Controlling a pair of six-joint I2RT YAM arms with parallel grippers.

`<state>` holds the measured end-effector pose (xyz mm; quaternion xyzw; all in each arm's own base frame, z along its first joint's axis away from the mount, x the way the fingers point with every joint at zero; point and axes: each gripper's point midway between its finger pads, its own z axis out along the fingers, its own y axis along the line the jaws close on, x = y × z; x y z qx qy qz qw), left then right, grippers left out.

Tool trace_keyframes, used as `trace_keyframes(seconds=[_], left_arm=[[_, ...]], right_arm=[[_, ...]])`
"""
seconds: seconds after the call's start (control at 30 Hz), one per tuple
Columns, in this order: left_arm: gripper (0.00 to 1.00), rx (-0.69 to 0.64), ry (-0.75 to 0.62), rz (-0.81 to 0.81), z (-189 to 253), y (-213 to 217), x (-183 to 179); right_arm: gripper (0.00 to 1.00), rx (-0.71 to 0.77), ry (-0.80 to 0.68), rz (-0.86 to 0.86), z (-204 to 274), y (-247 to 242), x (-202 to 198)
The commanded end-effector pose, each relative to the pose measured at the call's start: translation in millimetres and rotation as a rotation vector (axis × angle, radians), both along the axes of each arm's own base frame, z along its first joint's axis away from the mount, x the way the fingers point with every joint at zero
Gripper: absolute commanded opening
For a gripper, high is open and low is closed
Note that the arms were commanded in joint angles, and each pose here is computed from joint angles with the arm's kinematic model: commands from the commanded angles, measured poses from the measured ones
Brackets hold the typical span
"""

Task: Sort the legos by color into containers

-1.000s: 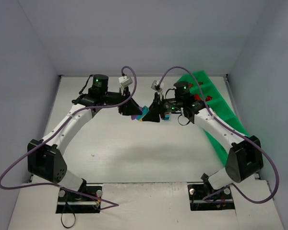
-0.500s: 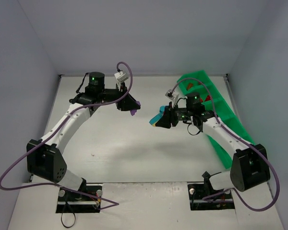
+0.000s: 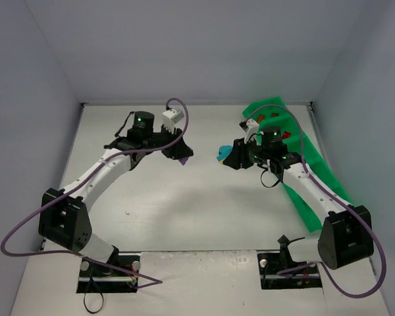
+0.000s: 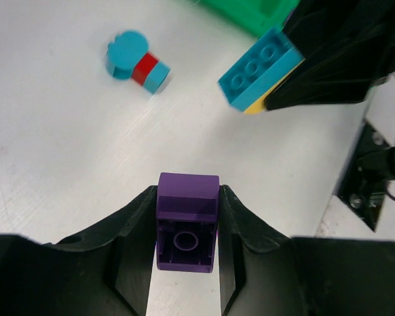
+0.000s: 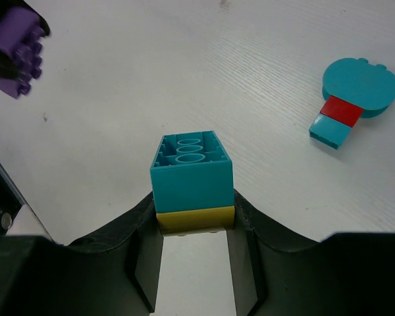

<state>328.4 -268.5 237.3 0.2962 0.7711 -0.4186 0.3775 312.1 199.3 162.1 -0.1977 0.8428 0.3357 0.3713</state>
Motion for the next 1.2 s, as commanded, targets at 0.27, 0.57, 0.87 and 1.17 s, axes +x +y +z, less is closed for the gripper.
trace_keyframes(seconds=[0.27,0.57,0.87,1.17], left_arm=[[0.15,0.225,0.075,0.133,-114.1,-21.2,10.9],[0.55,0.279,0.126,0.132,-149.8,-21.3,11.4],[0.59,0.135,-0.045,-0.051,-41.3,-27.4,-5.6],[0.60,-0.087,-0.108,-0.372,61.4,-18.9,-53.4]], right_arm=[[0.00,0.041,-0.122,0.016,35.8,-1.9,-1.7],[0.00,0.056,-0.128,0.052,35.8,-0.8,-14.8],[0.00,0.118,-0.179,0.198,56.7,13.1,-31.6],[0.00,0.191,-0.217,0.431,79.5,42.6,-54.4]])
